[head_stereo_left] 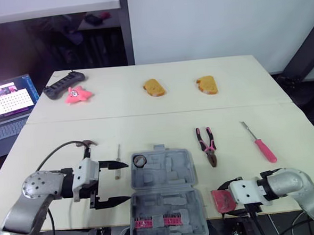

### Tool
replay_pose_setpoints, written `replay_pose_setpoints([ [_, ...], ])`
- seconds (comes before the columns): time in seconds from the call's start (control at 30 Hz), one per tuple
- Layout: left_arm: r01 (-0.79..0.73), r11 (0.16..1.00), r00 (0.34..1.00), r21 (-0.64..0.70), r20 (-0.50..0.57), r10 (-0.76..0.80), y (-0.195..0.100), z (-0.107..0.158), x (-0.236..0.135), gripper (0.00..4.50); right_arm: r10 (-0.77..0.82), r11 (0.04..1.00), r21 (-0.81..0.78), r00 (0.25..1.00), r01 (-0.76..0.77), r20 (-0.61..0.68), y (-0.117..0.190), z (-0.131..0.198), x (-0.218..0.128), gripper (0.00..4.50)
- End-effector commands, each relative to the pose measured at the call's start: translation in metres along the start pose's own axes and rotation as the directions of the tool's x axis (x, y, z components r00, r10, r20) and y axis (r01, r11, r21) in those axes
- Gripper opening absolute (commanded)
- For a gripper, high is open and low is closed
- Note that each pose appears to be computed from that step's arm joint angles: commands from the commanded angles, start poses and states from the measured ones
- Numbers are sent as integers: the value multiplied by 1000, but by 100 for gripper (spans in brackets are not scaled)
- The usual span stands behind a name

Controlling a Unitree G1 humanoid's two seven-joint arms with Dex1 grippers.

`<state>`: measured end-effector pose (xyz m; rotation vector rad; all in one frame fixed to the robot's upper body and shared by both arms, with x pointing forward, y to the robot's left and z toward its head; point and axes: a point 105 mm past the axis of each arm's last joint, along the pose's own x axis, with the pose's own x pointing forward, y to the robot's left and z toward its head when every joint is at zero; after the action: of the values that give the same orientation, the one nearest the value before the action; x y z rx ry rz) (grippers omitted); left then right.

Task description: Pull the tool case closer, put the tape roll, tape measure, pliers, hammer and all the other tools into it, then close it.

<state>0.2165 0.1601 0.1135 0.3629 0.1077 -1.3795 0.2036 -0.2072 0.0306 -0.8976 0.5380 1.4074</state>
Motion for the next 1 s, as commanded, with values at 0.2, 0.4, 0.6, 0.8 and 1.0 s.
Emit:
replay_pose_setpoints([
  [0.2,-54,998,999,19,-2,55,12,4,-4,450,-76,997,-6,982,78,176,-42,86,-38,286],
  [0.4,-92,996,996,13,-9,92,22,-2,-5,450,-160,987,-6,986,160,41,-102,133,-24,286],
  [0.6,-94,995,995,24,-14,95,26,-6,-3,450,-142,988,-90,978,130,-150,-131,138,10,286],
  [0.8,-95,995,995,30,-6,96,25,-8,-3,450,-96,987,-149,951,54,-295,-137,129,33,286],
  [1.0,-105,994,994,32,-6,105,24,-12,-4,450,-73,982,-187,934,7,-350,-133,122,44,286],
])
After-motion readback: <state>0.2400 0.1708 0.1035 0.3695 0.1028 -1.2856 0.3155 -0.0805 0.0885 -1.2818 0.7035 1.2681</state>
